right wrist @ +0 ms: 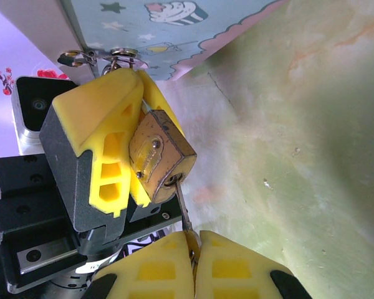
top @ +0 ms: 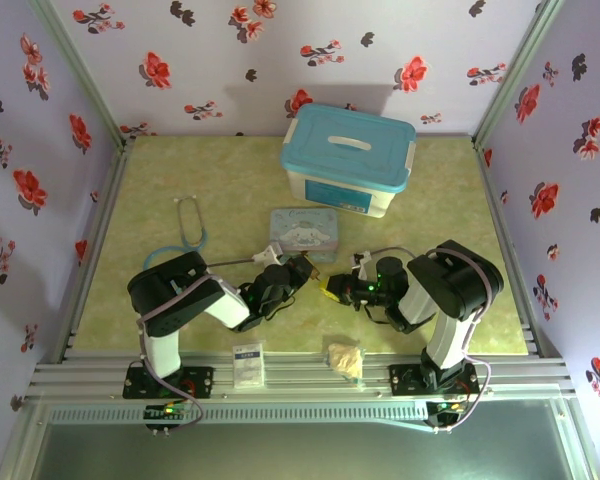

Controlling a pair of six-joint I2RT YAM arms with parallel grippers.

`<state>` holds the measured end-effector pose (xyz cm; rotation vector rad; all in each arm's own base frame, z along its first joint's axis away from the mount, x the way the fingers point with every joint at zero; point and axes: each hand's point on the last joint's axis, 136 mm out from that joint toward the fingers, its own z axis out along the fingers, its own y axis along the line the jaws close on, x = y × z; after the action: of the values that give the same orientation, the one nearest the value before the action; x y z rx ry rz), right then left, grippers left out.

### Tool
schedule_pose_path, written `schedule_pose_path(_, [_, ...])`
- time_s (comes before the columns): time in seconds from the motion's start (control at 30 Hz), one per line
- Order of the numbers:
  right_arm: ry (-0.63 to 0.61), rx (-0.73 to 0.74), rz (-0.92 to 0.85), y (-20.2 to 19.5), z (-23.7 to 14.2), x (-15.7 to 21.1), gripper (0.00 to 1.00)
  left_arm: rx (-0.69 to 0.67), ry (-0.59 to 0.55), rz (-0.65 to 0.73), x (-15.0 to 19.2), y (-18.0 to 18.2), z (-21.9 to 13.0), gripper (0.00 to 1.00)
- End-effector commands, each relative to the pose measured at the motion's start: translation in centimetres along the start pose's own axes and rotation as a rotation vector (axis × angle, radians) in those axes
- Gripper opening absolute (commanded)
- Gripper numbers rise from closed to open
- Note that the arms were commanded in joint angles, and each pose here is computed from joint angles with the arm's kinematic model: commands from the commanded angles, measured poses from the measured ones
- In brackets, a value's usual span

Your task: Unlock the padlock with the key

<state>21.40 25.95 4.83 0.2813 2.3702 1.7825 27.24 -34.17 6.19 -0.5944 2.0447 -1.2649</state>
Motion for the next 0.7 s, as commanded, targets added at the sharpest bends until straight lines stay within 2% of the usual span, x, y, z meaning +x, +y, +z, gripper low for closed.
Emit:
schedule_pose_path(0.0, [-0.057, -0.073, -0.083, 2.4, -0.2, -1.4, 0.0, 0.022, 0.032, 0.0, 0.8, -0.2, -0.3, 0.0])
schedule_pose_path(0.33, [-0.055, -0.057, -0.079, 1.7, -0.4, -1.2, 0.0, 0.017, 0.019, -0.001, 0.3, 0.1, -0.6, 0.0])
schedule_pose_path(0.67, [-0.035, -0.05, -0.077, 1.5, 0.2, -0.8, 0.0, 0.051, 0.036, -0.027, 0.7, -1.3, 0.0, 0.0])
